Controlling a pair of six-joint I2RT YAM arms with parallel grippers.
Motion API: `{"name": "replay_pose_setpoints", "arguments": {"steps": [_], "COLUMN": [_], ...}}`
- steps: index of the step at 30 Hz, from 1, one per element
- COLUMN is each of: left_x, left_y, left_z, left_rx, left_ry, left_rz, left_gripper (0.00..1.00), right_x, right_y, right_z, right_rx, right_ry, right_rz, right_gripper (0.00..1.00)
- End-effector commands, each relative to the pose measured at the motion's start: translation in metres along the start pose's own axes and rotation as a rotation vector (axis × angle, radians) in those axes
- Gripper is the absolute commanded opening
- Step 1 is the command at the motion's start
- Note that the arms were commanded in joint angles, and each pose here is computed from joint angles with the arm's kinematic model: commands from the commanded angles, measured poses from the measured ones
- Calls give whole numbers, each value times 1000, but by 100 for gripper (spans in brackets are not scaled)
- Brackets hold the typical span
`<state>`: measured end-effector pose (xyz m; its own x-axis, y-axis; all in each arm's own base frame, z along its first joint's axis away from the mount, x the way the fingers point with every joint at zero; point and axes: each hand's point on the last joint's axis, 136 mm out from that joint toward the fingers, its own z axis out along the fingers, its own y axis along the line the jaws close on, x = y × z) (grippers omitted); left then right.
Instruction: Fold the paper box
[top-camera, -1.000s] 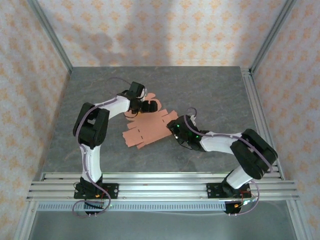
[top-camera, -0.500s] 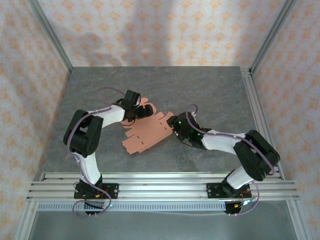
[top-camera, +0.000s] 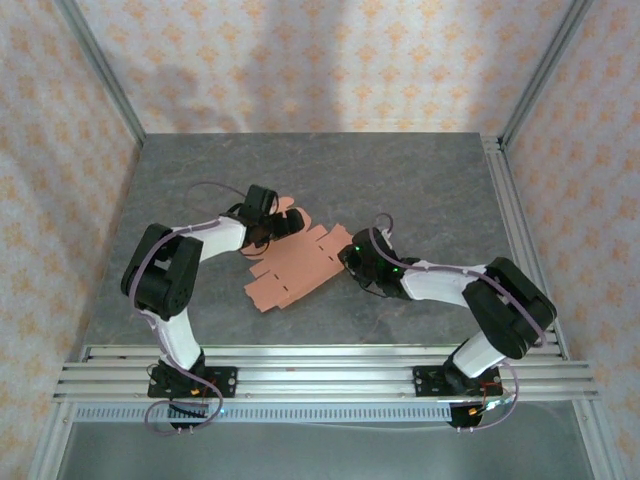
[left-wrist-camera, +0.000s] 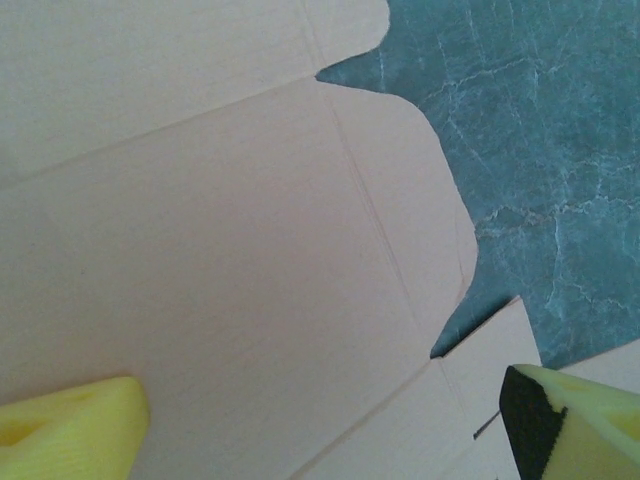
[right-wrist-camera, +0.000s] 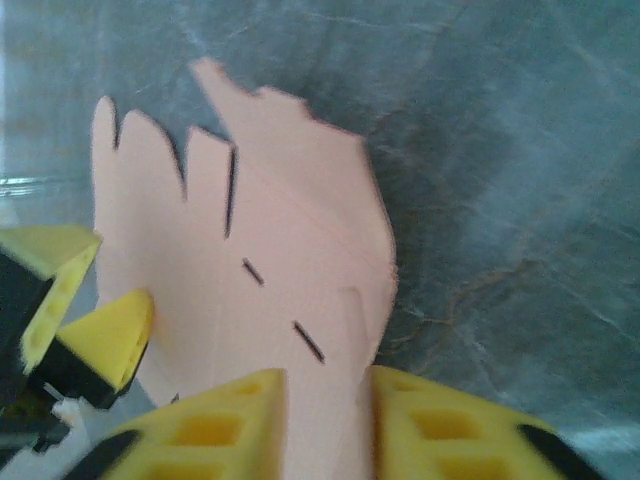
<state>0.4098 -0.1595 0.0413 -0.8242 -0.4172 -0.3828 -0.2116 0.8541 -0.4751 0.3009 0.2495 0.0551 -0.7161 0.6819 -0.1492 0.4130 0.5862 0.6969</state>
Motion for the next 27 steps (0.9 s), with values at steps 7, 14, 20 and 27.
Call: {"name": "replay_pose_setpoints", "arguments": {"steps": [7,14,20,27], "left_x": [-1,-10,-19,-33], "left_y": [-2,-5,-9,-13], "left_z": [-69,-84,-67,-36], "left_rx": [-61,-85,-79,-81], "left_ry": [-32,-48,-24,33], "left_rz": [95,182,218,213], "left_gripper": [100,100,100,100], "right_x": [-26,-59,-81,-125], "right_y": [5,18,41,74], "right_z": [-3,3,18,47], "right_rx": [107,175,70,51], "right_ry": [216,322,487,498], "right_rz": [-425,-662,-922,-1069], "right_gripper": [5,0,0,15]}}
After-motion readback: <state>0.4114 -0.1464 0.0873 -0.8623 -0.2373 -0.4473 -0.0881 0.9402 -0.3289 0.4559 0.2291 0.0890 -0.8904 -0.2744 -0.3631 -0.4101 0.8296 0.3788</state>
